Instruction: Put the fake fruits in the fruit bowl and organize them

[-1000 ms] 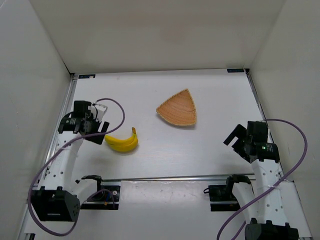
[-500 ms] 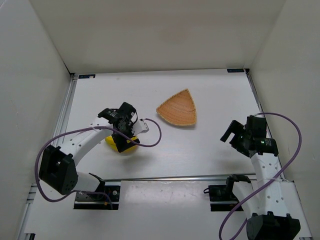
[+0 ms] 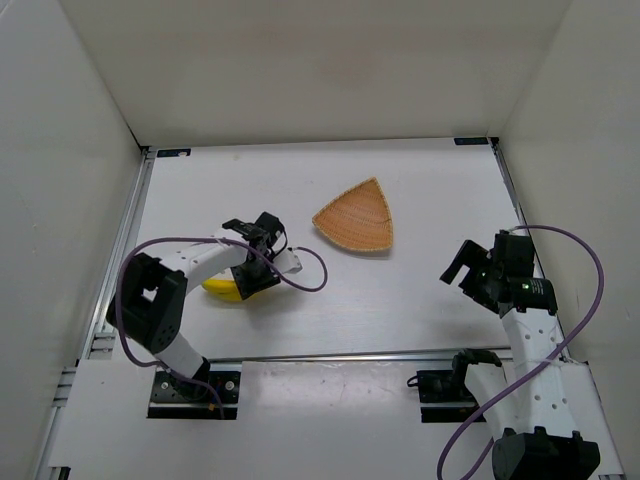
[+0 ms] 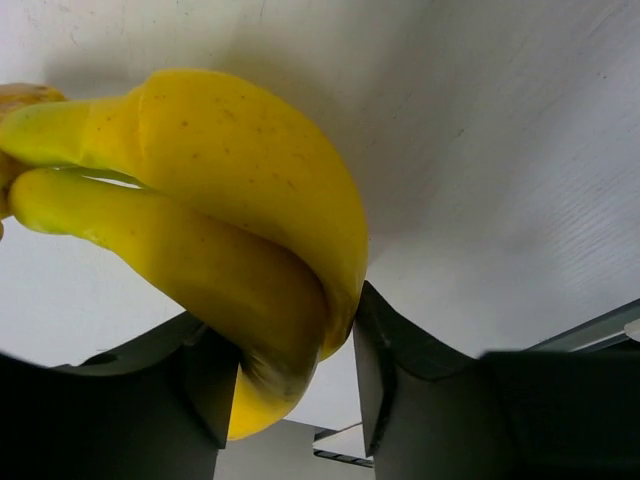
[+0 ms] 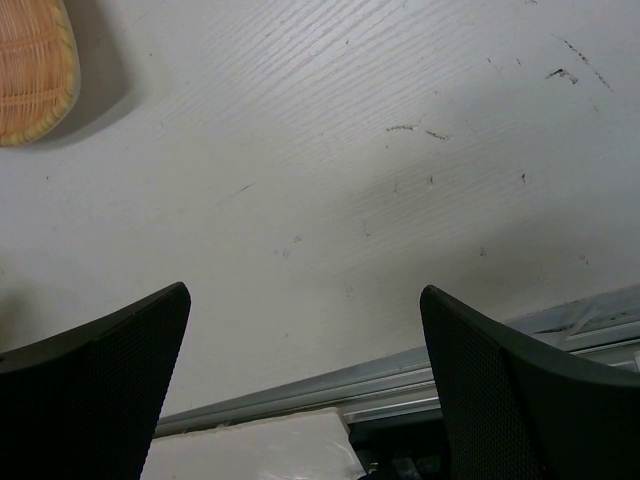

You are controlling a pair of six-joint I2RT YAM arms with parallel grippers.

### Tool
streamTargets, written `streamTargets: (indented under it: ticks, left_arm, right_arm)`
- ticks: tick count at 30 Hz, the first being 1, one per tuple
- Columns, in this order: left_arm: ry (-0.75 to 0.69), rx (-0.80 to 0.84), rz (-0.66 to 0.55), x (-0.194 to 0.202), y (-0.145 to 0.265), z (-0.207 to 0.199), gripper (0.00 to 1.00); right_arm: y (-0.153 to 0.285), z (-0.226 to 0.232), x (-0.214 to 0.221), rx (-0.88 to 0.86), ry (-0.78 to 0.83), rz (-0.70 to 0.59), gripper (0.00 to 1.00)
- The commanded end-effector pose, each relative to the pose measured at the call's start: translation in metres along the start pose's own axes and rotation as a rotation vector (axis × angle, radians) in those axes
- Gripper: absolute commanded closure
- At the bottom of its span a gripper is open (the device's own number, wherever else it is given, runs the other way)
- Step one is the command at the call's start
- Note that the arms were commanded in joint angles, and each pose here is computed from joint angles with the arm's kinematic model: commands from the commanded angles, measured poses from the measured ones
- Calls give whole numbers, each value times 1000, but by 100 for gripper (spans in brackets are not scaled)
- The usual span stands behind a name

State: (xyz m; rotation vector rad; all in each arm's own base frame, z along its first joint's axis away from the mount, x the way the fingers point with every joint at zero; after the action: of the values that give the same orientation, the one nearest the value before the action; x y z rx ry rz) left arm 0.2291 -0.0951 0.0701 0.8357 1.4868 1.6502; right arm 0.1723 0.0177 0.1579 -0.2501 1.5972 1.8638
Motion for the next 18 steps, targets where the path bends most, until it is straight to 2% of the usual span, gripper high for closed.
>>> streamTargets:
  ticks: [1,3,7,10,12,13,14,15,16,17,18]
  left_arm:
    - [30,-9,-53,-10,3,6,74]
    - [51,2,-63,-10,6,3,89]
    - [112,-50,-152,-28,48,13,89]
    - [115,-181,-343,-74,105,30,87]
    - [80,-284,-500,-119,146,35,86]
    - [67,-290,-535,-134,155,35,85]
    - [45,-261,-525,-155,146,33,85]
    - [41,-237,-618,-183,170,33,83]
    - [38,-211,-643,-201,172,30,83]
    - [25,-175,-609,-223,149,31,83]
    - [19,-149,-686,-249,166,29,82]
  right_arm:
    - [1,2,-6,-18,23,-31,0]
    - [2,2,-6,-20,24,-39,0]
    - [0,2,-4,-18,14,-31,0]
    - [-3,3,-4,-27,14,-28,0]
    - [-9,3,-2,-29,13,-5,0]
    - [-11,4,-4,-29,4,-6,0]
    - [-15,3,-2,-22,1,18,0]
    - [-17,4,-4,-21,1,20,0]
    - [-19,5,-7,-20,-9,22,0]
    - [-16,7,-12,-25,-22,8,0]
    - [-20,7,-17,-12,-32,-6,0]
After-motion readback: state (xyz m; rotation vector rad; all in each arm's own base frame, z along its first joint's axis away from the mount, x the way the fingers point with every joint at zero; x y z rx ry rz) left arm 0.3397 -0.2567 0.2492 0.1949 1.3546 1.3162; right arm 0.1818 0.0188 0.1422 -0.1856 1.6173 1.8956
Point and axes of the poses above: each gripper's point midway between its finger pads, its own y axis back along the fingers, its own z axis along the line the jaws close on, x = y × z, the point moved 3 cm from there along y, back along the fingers, and after that the axes turned 8 degrees about y, right-handed, at the moved point
